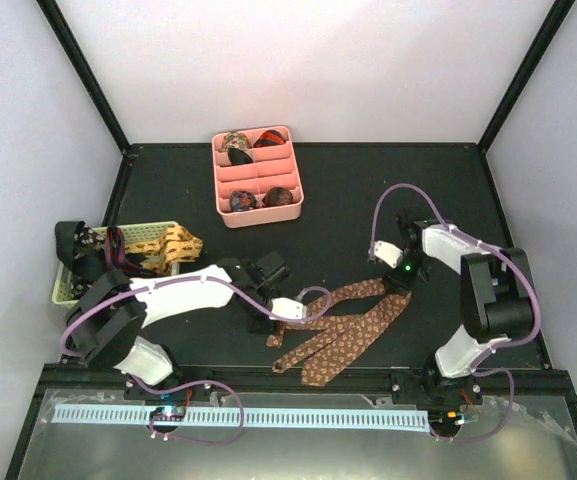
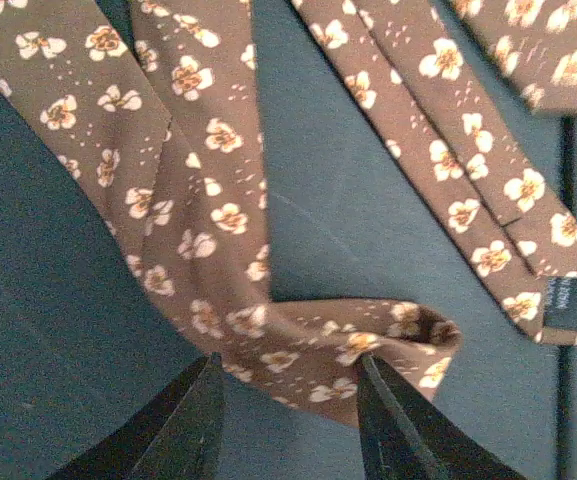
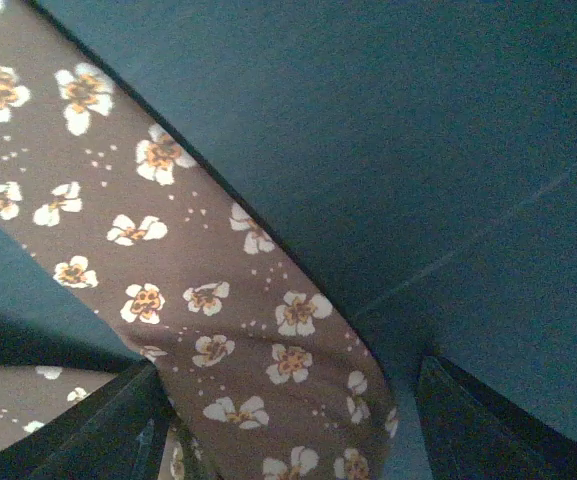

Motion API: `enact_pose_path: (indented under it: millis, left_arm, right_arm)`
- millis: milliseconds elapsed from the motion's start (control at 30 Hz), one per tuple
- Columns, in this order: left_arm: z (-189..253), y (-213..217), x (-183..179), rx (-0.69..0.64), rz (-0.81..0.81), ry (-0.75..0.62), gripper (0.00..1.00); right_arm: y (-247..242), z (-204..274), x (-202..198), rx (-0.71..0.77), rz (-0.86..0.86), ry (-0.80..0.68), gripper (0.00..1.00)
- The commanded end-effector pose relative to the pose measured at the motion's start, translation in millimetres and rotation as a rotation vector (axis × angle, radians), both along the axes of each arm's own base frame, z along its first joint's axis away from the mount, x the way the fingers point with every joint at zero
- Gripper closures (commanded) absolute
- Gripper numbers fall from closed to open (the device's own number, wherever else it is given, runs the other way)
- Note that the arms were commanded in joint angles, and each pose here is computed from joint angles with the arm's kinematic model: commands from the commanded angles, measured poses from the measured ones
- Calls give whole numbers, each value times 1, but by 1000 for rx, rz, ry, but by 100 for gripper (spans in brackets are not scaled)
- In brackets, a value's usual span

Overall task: Roll the ties
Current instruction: Adjust the tie at the center of the board.

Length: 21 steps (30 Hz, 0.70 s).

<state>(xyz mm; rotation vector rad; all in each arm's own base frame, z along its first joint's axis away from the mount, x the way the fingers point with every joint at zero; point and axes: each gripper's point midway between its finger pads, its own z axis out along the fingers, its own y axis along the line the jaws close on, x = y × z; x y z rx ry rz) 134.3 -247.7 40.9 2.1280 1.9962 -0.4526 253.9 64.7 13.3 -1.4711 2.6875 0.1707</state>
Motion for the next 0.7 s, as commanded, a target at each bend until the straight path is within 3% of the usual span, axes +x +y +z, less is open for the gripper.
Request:
enact_pose_path:
  millis: [0, 67, 167, 233, 267, 333, 433, 567, 667]
  left_arm:
    - [8, -14, 47, -26, 185, -71, 67]
    - [8, -5, 70, -25, 300, -55, 78]
    - [9, 19, 108, -12, 498, -40, 85]
    - [13, 38, 130, -11, 599, -57, 86]
    - [20, 42, 134, -25, 596, -82, 82]
    - [41, 33, 121, -118, 472, -102, 67]
    - [69, 8, 67, -293, 166, -103, 56]
    - [64, -11, 7, -334, -97, -158, 54]
    - [57, -22, -11, -334, -125, -127, 54]
  right_arm:
    - [-9, -16, 55, -105, 10, -105, 32]
    - [-6, -19, 76, -117, 4, -123, 34]
    - [11, -15, 111, -105, 8, -171, 34]
    - [30, -5, 133, -92, 15, -208, 34]
    - [38, 2, 141, -81, 15, -217, 34]
    - [52, 18, 149, -36, 0, -222, 34]
    - [51, 43, 147, -11, -23, -240, 33]
    - [47, 66, 122, 60, -56, -223, 31]
    - [44, 79, 100, 128, -101, -184, 30]
